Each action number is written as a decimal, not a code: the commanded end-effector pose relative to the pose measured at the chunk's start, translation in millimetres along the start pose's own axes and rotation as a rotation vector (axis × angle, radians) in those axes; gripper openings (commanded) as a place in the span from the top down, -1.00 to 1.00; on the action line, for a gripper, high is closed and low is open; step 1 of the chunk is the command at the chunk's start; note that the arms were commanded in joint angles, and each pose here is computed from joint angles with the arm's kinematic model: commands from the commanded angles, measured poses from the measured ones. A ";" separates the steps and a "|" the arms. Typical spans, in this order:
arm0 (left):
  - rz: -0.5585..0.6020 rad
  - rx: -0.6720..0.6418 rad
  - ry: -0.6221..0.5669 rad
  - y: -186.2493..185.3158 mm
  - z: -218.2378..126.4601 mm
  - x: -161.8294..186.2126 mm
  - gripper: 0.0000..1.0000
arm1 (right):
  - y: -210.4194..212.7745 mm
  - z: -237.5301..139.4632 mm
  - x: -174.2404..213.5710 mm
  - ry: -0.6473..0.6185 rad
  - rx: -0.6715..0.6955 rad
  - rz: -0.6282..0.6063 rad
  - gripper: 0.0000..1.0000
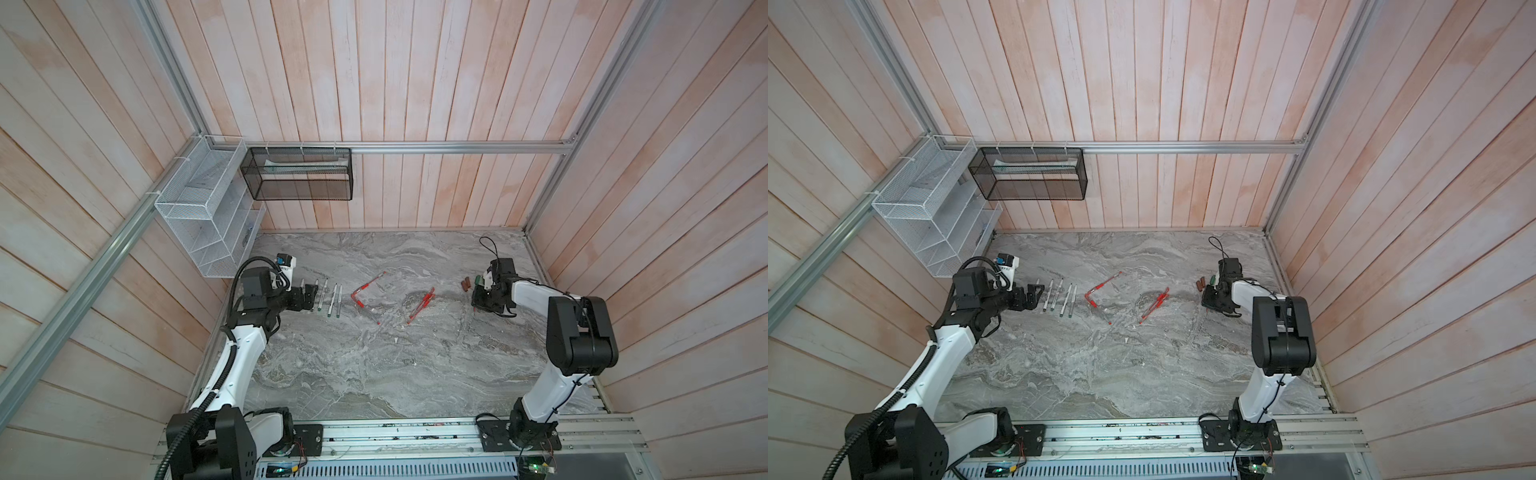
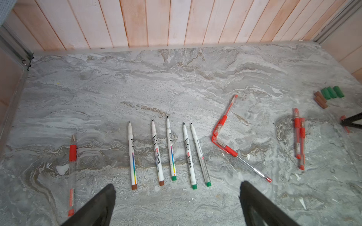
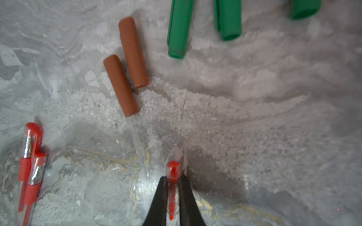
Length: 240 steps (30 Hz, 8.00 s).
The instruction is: Open the pen caps
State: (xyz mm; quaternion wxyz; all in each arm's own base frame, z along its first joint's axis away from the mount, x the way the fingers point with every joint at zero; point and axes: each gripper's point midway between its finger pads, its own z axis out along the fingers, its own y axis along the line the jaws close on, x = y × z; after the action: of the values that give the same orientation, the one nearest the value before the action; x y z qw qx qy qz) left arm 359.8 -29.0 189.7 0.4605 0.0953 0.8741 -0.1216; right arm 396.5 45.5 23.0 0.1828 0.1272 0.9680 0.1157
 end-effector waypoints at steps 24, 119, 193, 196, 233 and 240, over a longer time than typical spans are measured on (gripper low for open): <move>-0.016 0.050 -0.030 -9.1 0.2 -9.4 -1.00 | 66.2 -57.7 7.4 -0.080 0.017 -0.090 0.32; -0.045 0.075 -0.037 -8.9 -1.5 -10.0 -0.99 | 116.2 17.7 63.6 0.092 0.014 -0.195 0.47; -0.288 1.050 0.191 -221.0 12.2 -9.2 -0.11 | 348.5 -168.1 61.9 -0.170 -1.289 0.086 0.80; -0.299 1.045 0.209 -221.4 16.2 -4.8 0.16 | 352.9 -168.9 63.1 -0.159 -1.295 0.076 0.81; -0.219 1.081 0.226 -235.5 1.6 18.3 1.00 | 356.6 -163.7 61.5 -0.149 -1.281 0.004 1.00; -0.215 1.074 0.233 -235.8 -1.7 30.9 1.00 | 329.5 -191.8 8.7 -0.265 -1.306 0.065 1.00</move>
State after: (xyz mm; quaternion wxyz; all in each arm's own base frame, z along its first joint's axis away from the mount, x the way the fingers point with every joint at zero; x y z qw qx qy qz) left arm 298.1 -247.5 197.5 0.2432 0.2055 0.7539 -0.5747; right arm 345.6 359.7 237.2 0.2675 -0.0070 0.7028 0.6591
